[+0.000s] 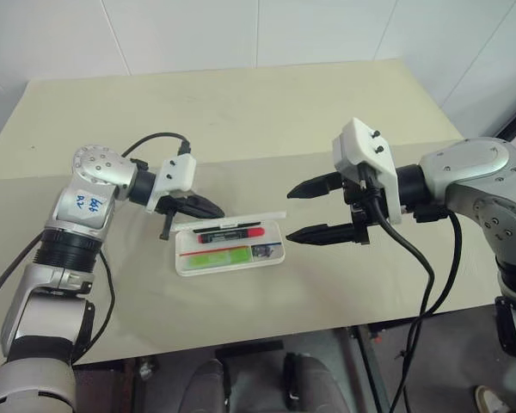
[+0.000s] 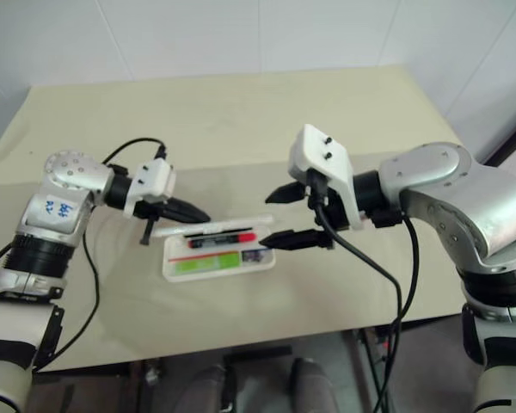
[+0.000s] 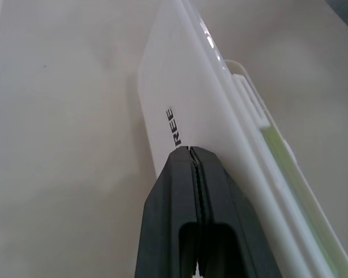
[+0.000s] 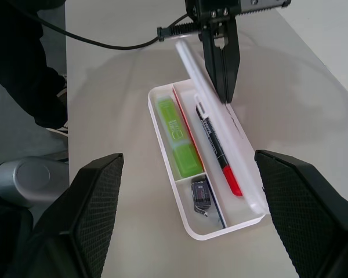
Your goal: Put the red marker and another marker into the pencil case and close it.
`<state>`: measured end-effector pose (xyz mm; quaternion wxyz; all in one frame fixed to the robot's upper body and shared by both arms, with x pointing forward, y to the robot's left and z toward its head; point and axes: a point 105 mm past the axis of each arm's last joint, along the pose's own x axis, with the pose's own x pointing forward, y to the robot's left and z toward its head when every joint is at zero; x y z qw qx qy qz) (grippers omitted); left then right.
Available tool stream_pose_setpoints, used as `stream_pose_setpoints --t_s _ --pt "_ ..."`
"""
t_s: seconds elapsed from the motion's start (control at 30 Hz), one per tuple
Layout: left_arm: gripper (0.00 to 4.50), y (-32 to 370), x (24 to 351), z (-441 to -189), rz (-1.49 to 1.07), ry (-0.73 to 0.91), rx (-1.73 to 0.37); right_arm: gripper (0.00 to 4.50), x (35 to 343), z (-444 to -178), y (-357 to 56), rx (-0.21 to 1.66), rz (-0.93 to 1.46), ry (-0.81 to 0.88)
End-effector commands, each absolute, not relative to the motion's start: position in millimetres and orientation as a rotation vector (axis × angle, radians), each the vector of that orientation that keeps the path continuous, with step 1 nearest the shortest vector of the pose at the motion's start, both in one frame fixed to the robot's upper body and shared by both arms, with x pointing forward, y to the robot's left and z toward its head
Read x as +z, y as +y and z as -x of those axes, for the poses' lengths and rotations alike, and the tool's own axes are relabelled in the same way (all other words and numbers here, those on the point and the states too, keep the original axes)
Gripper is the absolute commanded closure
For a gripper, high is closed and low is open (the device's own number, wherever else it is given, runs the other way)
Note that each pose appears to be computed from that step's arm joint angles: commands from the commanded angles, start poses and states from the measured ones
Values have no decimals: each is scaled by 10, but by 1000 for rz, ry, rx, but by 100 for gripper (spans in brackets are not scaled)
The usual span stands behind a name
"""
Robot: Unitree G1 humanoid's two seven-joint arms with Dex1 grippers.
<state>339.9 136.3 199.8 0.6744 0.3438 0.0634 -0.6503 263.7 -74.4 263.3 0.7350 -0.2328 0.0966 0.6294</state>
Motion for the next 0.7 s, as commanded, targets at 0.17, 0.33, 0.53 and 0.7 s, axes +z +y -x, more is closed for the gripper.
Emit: stream_pose_setpoints --t_s 0.17,0.33,0.53,0.7 --pt "447 1209 1866 -3338 -788 129 -1492 66 2825 -2567 -767 1358 549 139" --pt "447 1212 1738 -3338 -856 157 -1490 66 2834 -2561 -772 1354 550 138" --pt "447 1228 1611 -3315 -954 176 -1497 66 2835 -2553 -774 1350 547 136" --pt "447 1202 1543 -3300 -978 174 -1508 66 2833 -2557 -777 1345 547 137"
